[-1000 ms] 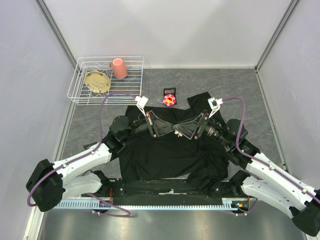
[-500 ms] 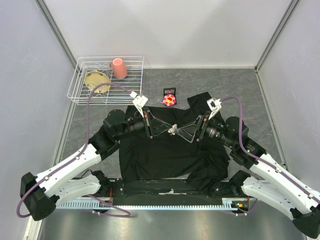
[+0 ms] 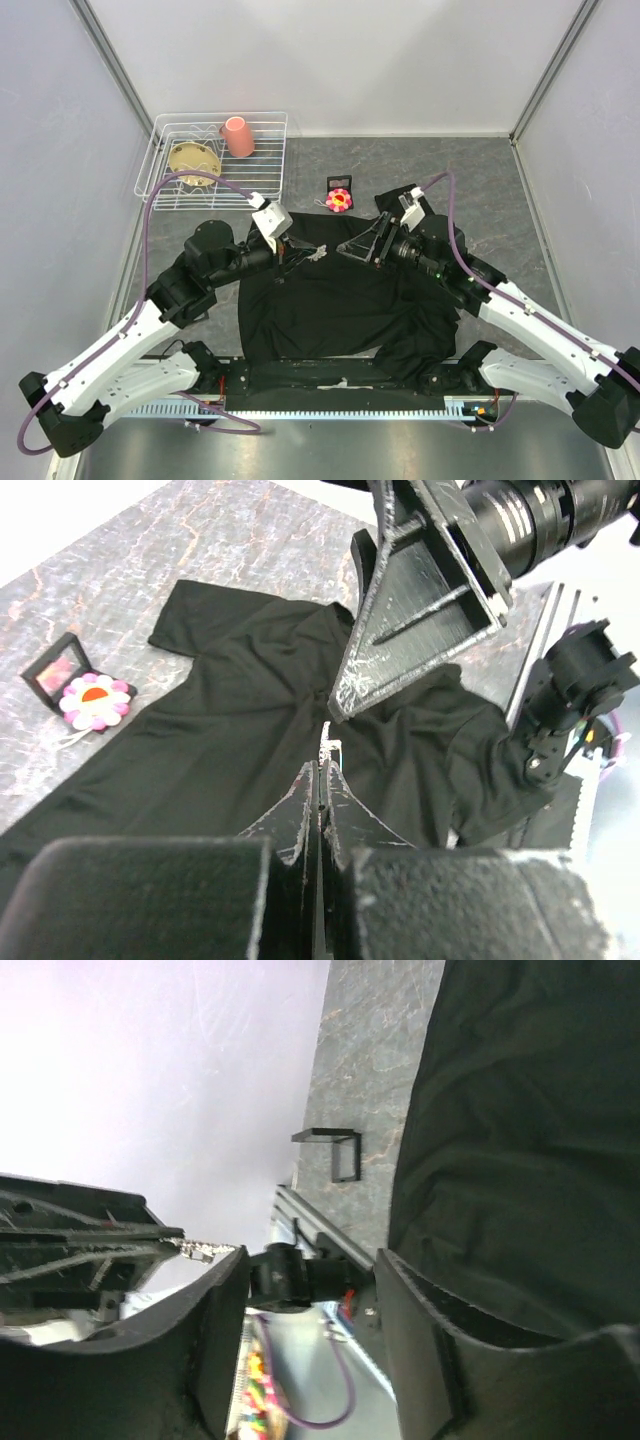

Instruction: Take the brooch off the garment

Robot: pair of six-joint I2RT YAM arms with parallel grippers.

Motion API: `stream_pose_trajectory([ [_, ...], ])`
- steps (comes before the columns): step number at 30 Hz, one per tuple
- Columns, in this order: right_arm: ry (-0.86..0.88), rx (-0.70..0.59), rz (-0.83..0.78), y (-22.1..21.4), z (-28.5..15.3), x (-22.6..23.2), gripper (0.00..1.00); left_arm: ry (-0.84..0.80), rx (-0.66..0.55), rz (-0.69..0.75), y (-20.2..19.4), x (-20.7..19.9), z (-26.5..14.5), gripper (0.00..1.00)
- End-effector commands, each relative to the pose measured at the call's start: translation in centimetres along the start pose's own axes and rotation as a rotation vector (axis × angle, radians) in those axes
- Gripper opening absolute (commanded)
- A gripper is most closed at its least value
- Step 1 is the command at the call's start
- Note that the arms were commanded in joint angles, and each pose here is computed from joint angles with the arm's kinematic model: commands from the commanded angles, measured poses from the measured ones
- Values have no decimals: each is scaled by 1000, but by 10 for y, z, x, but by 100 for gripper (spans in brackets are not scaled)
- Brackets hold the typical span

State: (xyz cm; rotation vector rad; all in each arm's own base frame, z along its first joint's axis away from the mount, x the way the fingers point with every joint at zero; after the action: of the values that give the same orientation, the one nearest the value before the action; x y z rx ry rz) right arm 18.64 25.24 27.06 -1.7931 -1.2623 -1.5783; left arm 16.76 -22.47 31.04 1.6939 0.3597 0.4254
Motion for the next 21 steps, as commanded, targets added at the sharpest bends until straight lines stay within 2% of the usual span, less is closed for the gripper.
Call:
stream_pose_trajectory([
  [1, 108, -48, 191, 9, -2, 34, 57, -30, -68, 210, 13, 0, -12, 2],
  [5, 150, -32, 285, 6, -2, 34, 51, -54, -127, 249, 9, -6, -15, 2],
  [14, 190, 30, 544, -4, 2, 31, 53, -104, -128, 341, -10, -11, -13, 2],
  [21, 120, 106, 638, -23, 17, 19, 52, -53, -141, 396, -18, -5, -15, 2],
])
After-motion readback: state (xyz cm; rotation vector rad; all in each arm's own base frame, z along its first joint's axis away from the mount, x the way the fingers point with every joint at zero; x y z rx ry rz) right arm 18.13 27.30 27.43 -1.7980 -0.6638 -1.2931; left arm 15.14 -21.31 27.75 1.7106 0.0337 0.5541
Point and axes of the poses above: each gripper's point midway between its finger pads, its own z axis out along the fingers, its own x axis along the line the jaws close on, y = z × x, the point moved 4 cm from there along -z, back along the fingers, and after that the axes turned 11 degrees about z, right-handed, at the moved point
